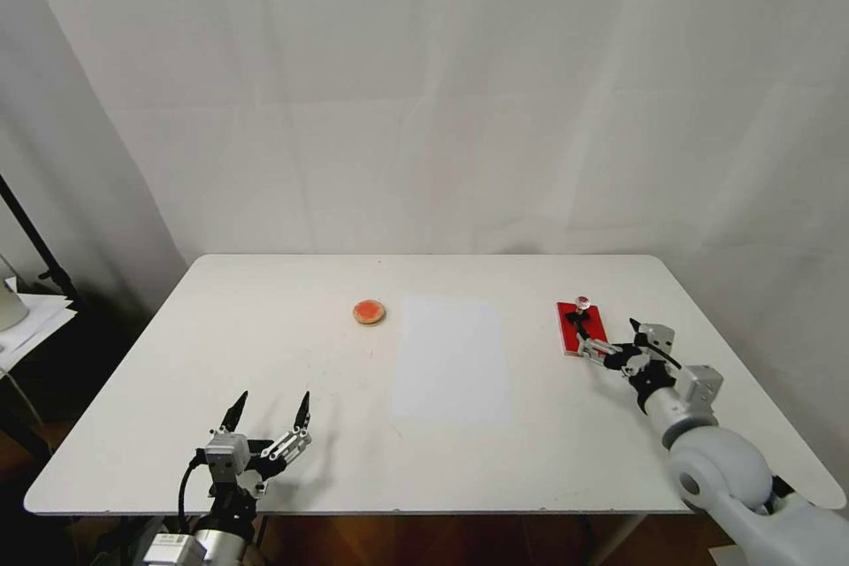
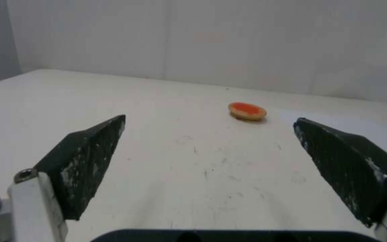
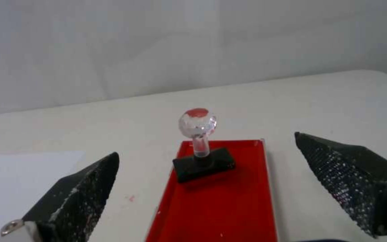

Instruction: Pick up the stamp from the ink pad and place it onto another ink pad.

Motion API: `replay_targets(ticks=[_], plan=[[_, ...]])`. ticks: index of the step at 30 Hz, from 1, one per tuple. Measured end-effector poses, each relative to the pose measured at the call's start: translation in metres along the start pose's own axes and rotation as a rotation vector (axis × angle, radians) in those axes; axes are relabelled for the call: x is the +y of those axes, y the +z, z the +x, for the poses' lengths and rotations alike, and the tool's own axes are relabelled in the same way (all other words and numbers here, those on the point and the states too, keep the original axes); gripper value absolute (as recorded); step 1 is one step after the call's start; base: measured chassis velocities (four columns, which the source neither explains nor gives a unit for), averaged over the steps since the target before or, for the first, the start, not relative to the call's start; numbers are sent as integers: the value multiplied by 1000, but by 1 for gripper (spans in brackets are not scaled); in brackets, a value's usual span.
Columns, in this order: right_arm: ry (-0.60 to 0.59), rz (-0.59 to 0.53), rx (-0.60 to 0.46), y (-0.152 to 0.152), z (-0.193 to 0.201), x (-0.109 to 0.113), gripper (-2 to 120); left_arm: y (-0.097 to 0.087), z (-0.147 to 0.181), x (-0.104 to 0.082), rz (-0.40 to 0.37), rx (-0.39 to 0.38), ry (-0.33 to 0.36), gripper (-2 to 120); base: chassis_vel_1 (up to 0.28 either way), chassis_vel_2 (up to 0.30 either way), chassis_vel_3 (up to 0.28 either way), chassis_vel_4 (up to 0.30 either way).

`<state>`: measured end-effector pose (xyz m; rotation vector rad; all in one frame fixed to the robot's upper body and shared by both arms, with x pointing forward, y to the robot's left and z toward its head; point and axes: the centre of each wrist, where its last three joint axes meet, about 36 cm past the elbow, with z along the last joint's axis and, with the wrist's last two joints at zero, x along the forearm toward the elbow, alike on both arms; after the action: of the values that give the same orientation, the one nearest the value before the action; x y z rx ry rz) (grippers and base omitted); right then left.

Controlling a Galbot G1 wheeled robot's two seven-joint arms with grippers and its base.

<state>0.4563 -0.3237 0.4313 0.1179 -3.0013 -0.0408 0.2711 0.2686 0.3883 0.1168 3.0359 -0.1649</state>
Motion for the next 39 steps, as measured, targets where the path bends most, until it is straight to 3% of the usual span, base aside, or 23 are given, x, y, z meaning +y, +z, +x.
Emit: replay_targets(ticks=[10,16,25,29,39], plan=[[-3,-40,16,5,-32,4,100,0,0,0,0,0,0,100,0,0,0,0],[-8,-44,14,13,-37,-2,92,0,0,0,0,0,0,100,0,0,0,0],[-13,-23,24,19,-45,-3,68,0,0,0,0,0,0,100,0,0,0,0],[-24,-20,24,19,-48,2,47,0,0,0,0,0,0,100,0,0,0,0],[-5,-10,23,16,-53,-2,13,0,0,0,0,0,0,100,0,0,0,0]])
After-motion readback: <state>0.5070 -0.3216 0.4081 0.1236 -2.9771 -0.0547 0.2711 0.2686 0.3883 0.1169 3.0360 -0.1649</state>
